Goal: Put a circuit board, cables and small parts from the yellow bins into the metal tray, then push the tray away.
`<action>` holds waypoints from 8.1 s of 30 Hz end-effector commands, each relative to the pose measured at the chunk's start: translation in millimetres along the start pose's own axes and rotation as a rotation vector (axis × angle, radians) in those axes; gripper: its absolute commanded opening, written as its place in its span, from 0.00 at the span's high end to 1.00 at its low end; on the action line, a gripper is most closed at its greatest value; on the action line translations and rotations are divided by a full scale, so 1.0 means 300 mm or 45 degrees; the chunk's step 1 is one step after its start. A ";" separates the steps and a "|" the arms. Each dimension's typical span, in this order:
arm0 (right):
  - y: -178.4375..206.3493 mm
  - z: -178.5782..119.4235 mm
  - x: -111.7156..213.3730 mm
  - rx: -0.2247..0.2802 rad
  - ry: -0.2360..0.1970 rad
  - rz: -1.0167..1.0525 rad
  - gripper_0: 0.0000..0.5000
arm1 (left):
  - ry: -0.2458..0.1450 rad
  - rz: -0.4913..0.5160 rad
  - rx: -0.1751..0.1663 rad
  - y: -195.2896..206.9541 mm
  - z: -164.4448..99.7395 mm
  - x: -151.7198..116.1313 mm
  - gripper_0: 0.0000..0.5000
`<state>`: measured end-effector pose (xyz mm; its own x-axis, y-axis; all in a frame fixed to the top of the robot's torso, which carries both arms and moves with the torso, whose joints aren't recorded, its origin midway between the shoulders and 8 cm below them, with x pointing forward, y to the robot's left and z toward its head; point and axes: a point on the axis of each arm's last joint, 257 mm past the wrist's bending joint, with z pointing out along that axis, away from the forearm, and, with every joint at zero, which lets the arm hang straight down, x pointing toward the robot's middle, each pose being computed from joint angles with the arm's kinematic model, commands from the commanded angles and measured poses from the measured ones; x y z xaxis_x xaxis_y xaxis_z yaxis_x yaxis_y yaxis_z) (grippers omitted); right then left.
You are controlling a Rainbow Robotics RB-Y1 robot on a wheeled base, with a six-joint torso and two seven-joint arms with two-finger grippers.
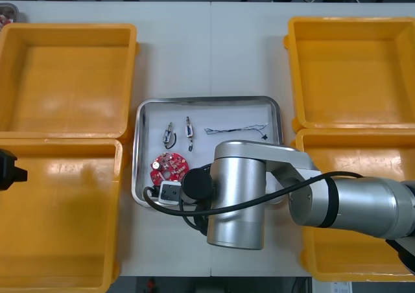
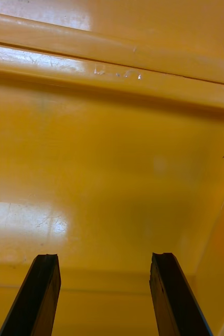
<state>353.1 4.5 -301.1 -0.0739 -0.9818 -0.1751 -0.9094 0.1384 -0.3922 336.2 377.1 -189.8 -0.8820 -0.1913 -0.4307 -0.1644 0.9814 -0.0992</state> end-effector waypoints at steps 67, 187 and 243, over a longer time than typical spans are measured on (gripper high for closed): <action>-0.238 -0.060 -0.080 0.292 0.007 -0.260 1.00 | -0.013 0.103 -0.069 0.047 -0.031 0.001 0.00; -0.508 -0.345 0.107 0.247 -0.014 0.394 0.00 | -0.013 0.103 -0.069 0.047 -0.031 0.001 0.00; -0.470 -0.543 1.039 0.363 -0.038 1.652 0.00 | -0.013 0.103 -0.069 0.047 -0.031 0.001 0.00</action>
<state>398.5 -320.4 -162.7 -0.8091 -0.1578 -0.5661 -0.1360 0.9874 -0.0808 335.8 377.6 -190.1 -0.8822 -0.1916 -0.4301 -0.1655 0.9813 -0.0978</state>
